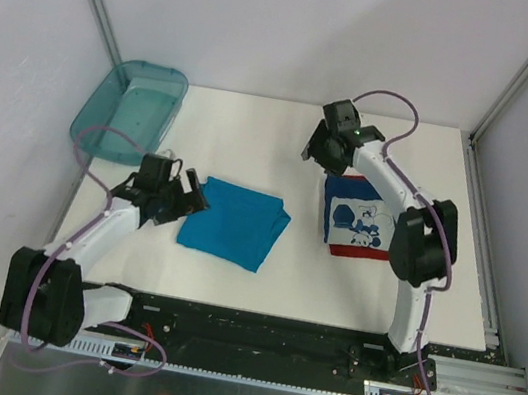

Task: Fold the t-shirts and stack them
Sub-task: Put the neatly folded tshirt into the corner of the board with both arms

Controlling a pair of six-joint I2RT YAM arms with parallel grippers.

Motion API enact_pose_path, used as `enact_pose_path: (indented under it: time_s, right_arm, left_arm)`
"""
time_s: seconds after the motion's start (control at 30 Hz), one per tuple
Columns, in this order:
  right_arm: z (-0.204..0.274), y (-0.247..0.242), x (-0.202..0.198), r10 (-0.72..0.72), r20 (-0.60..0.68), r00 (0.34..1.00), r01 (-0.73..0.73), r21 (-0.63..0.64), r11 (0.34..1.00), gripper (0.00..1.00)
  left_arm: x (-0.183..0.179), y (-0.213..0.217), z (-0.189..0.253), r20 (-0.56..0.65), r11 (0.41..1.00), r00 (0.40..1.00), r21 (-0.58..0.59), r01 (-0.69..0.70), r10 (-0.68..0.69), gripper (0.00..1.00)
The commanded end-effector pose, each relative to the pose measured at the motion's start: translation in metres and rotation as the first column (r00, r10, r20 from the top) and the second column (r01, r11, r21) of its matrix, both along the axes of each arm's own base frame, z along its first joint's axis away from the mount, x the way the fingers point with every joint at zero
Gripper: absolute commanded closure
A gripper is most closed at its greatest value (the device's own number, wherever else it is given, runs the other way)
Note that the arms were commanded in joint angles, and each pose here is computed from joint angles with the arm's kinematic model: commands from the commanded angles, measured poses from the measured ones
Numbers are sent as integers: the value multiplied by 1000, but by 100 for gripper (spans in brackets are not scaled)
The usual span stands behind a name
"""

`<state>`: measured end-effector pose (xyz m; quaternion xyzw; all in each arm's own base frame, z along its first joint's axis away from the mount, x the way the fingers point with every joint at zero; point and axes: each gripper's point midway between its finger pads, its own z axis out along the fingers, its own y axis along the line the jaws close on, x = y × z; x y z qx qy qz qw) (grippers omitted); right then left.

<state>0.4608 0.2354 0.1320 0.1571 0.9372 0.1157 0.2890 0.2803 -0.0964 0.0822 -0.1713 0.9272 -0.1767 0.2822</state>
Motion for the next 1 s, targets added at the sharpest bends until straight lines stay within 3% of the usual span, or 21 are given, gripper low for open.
enact_pose_path:
  time_s: [0.0, 0.2, 0.4, 0.67, 0.97]
  right_arm:
    - [-8, 44, -36, 130, -15, 991, -125, 172, 977, 30]
    - [-52, 65, -76, 180, -81, 980, -160, 203, 966, 24]
    - [-66, 78, -91, 202, -86, 976, -182, 195, 964, 19]
    - [-86, 86, -103, 200, -138, 970, -173, 188, 967, 19]
    - [-99, 69, -112, 140, -177, 974, -126, 84, 988, 21]
  left_arm:
    - [-2, 27, 6, 32, 985, 985, -22, -172, 172, 1]
    - [-12, 31, -4, -6, 977, 979, -46, -206, 206, 1]
    - [-19, 32, -12, -25, 979, 980, -44, -201, 200, 1]
    - [-24, 31, -22, -65, 977, 977, -44, -208, 205, 1]
    - [-27, 32, -30, -90, 977, 975, -33, -209, 205, 4]
